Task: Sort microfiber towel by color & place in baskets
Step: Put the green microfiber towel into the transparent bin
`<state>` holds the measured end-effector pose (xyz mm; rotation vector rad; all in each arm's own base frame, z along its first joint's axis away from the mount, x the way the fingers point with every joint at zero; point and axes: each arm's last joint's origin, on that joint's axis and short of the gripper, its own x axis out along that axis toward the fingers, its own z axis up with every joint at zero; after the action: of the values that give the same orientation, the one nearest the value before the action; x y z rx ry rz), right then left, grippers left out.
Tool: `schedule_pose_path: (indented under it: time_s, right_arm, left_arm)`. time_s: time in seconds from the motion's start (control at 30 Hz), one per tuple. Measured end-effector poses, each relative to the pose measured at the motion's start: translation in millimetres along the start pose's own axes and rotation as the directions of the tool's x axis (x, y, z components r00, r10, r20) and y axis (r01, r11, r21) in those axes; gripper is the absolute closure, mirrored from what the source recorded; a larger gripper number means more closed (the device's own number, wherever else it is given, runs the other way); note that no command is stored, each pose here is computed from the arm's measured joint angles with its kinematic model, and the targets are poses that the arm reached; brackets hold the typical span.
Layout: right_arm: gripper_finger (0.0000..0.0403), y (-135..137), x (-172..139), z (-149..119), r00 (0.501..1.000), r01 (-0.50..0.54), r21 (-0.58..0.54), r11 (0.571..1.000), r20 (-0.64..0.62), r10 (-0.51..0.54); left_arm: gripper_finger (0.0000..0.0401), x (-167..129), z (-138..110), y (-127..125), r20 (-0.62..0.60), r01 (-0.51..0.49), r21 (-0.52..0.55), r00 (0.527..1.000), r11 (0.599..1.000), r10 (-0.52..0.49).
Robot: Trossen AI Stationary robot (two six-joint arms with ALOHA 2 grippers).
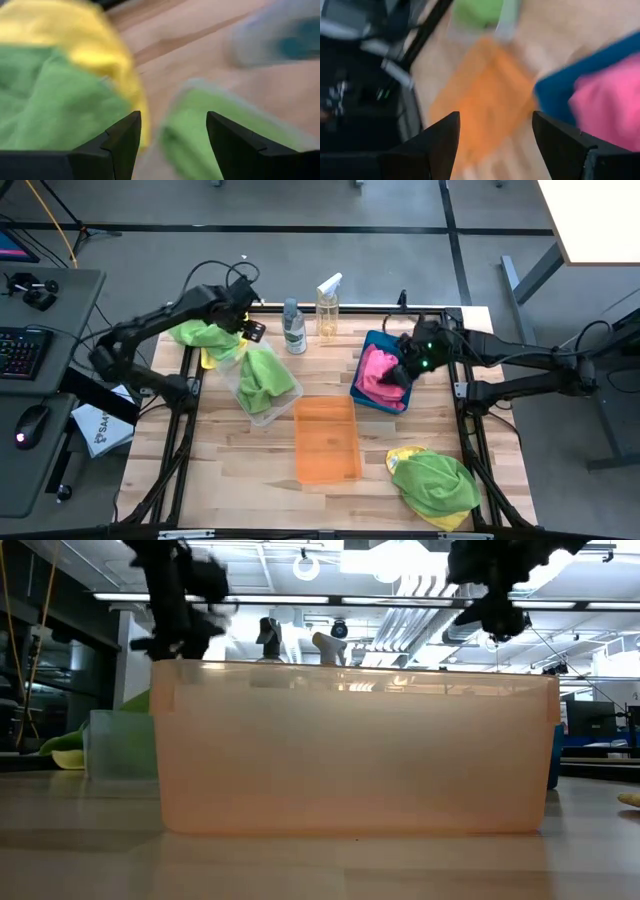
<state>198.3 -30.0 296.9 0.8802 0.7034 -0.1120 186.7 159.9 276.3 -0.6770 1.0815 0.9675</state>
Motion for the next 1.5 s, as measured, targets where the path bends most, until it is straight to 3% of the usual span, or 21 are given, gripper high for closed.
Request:
schedule_pose_path:
  time_s: [0.1, 0.2, 0.4, 0.53, 0.8, 0.97, 1.1, 1.27, 1.5]
  right_arm:
    - [0.0157, 12, 6, -19, 0.991, -0.029, 0.007, 1.000, -0.127, 0.030]
    - [0.0157, 24, 9, -44, 0.969, -0.004, 0.017, 1.000, -0.248, 0.008]
    - [0.0157, 36, 6, -93, 0.891, 0.161, 0.036, 0.986, -0.436, -0.129]
    - [0.0157, 41, 4, -118, 0.831, 0.242, 0.025, 0.970, -0.522, -0.194]
    - [0.0157, 54, 22, -155, 0.740, 0.313, -0.049, 0.949, -0.614, -0.276]
    - [0.0157, 60, 45, -179, 0.666, 0.315, -0.111, 0.942, -0.682, -0.303]
    - [0.0157, 66, 63, -193, 0.637, 0.285, -0.116, 0.951, -0.719, -0.278]
    - [0.0157, 61, 75, -202, 0.602, 0.378, -0.107, 0.919, -0.726, -0.332]
    - [0.0157, 67, 72, -199, 0.593, 0.460, -0.052, 0.887, -0.725, -0.350]
  left_arm:
    - [0.0188, -30, -15, -21, 0.124, 0.117, 0.075, 0.984, 0.990, -0.126]
    - [0.0188, -60, -31, -37, 0.238, 0.239, 0.156, 0.933, 0.958, -0.271]
    - [0.0188, -102, -51, -65, 0.374, 0.445, 0.335, 0.746, 0.830, -0.551]
    - [0.0188, -117, -53, -82, 0.415, 0.533, 0.409, 0.615, 0.741, -0.671]
    - [0.0188, -131, -53, -102, 0.422, 0.645, 0.459, 0.447, 0.611, -0.789]
    - [0.0188, -137, -64, -110, 0.383, 0.702, 0.445, 0.412, 0.556, -0.827]
    - [0.0188, -142, -79, -119, 0.320, 0.726, 0.468, 0.391, 0.503, -0.863]
    - [0.0188, -151, -101, -127, 0.233, 0.742, 0.516, 0.359, 0.428, -0.904]
    - [0.0188, -179, -131, -114, 0.116, 0.756, 0.603, 0.236, 0.257, -0.965]
